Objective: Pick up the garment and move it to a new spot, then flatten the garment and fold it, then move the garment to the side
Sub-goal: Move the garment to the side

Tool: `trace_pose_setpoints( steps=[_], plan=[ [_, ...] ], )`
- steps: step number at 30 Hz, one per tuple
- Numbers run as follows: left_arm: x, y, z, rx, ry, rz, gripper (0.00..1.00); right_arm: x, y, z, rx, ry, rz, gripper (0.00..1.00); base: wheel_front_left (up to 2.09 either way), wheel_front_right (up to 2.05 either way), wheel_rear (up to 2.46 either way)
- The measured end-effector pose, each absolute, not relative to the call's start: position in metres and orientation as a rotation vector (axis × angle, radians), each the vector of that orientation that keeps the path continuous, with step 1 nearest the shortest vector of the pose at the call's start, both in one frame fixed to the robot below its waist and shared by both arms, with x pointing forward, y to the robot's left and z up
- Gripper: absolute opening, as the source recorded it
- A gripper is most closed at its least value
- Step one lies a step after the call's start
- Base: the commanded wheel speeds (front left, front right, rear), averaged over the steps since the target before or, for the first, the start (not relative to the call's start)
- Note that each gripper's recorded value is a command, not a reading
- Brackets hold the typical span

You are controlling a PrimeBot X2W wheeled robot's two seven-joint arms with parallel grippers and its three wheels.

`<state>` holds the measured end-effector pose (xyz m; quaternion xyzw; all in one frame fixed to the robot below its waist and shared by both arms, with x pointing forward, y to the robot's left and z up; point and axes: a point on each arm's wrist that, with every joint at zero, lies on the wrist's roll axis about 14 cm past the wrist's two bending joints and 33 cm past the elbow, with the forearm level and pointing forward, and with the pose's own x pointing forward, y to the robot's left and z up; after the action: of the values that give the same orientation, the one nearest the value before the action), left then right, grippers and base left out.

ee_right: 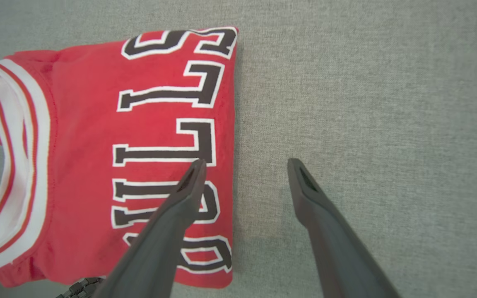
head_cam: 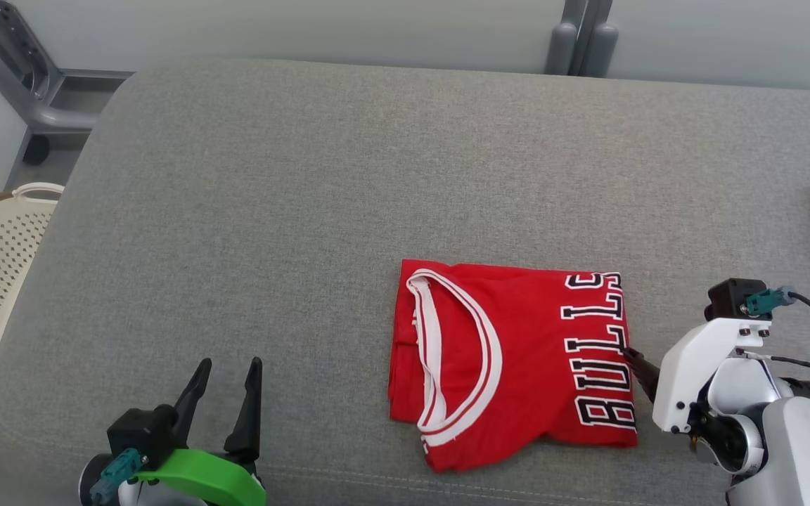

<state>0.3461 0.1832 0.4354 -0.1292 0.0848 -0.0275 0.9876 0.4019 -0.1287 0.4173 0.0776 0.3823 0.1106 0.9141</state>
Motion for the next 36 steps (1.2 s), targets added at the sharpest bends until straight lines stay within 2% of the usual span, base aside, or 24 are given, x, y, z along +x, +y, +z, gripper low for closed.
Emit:
trace_pose_setpoints(
  steps=[16,17,18,19,27,36],
  plan=[
    [0.351,0.193,0.426,-0.249,0.200,-0.027,1.00,0.409,-0.102,0.379,0.203,0.926,0.289,1.00,0.00,0.00,0.00],
    [0.350,0.193,0.426,-0.249,0.201,-0.025,1.00,0.409,-0.102,0.377,0.200,0.933,0.288,0.84,0.00,0.00,0.00],
    [0.350,0.193,0.426,-0.249,0.201,-0.025,1.00,0.409,-0.102,0.377,0.200,0.933,0.288,0.49,0.00,0.00,0.00],
    [0.350,0.194,0.425,-0.249,0.202,-0.024,1.00,0.409,-0.102,0.377,0.200,0.939,0.287,0.00,0.00,0.00,0.00],
    [0.351,0.195,0.425,-0.249,0.202,-0.020,1.00,0.418,-0.106,0.381,0.167,0.913,0.268,0.00,0.00,0.00,0.00],
    [0.357,0.186,0.431,-0.254,0.183,-0.047,1.00,0.454,-0.115,0.425,0.070,0.771,0.237,0.00,0.00,0.00,0.00]
  ],
)
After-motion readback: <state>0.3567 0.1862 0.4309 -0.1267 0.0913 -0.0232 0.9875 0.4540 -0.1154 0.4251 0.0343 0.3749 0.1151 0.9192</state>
